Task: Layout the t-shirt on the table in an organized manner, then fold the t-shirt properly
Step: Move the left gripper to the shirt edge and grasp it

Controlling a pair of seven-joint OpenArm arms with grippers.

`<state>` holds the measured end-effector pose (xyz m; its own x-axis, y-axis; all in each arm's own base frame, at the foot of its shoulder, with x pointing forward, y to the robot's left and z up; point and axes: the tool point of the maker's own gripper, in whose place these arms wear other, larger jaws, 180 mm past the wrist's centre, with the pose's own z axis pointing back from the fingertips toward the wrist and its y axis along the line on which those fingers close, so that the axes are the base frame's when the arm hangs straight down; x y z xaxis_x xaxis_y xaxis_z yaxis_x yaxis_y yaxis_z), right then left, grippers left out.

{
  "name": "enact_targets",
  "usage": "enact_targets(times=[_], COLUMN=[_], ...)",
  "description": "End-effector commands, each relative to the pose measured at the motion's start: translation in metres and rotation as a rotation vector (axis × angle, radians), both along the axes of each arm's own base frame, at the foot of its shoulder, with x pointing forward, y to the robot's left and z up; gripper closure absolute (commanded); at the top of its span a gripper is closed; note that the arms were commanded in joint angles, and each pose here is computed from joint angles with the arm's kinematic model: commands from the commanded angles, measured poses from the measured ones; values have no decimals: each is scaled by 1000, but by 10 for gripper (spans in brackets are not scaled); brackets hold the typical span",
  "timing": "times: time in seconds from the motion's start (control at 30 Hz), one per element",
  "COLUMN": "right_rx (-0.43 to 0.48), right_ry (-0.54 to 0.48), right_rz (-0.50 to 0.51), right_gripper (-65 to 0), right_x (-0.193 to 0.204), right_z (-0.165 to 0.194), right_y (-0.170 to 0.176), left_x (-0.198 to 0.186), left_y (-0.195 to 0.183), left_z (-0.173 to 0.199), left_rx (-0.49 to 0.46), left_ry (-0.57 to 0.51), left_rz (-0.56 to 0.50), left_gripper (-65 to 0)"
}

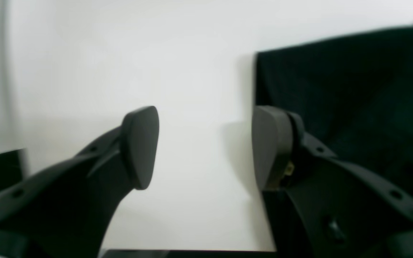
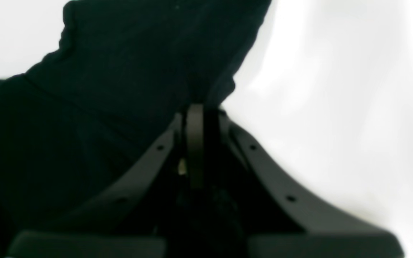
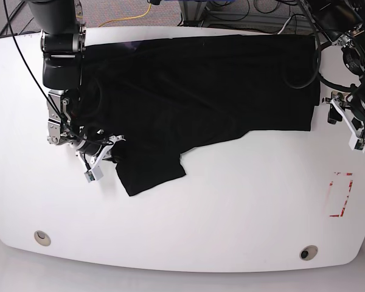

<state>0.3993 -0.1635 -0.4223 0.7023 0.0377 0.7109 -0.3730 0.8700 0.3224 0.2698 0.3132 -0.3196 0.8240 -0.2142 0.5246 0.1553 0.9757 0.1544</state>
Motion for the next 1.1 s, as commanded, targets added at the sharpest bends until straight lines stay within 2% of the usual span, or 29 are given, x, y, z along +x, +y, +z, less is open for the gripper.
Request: enact_targets(times=[0.0, 0.23, 0.33, 0.57, 0.97, 1.07], right_rx=[-20, -20, -20, -20, -20, -20], right_ry=[-16, -15, -15, -13, -13, -13], right_rz=[4, 4, 4, 4, 4, 4], right_gripper=[-3, -3, -3, -3, -3, -3], right_x=[7, 7, 7, 6, 5, 5], right_z=[8, 8, 8, 7, 7, 7], right_y=[-6, -6, -6, -6, -6, -6], left_x=[5, 20, 27, 37, 41, 42], left_y=[7, 4, 2, -5, -38, -47], left_z=[-4, -36, -42, -53, -79, -83], left_rx=[-20, -168, -207, -269, -388, -393], left_ry=[0, 58, 48, 42, 61, 77], left_rz=[12, 51, 57, 62, 60, 38], left_gripper=[-383, -385, -385, -385, -385, -385])
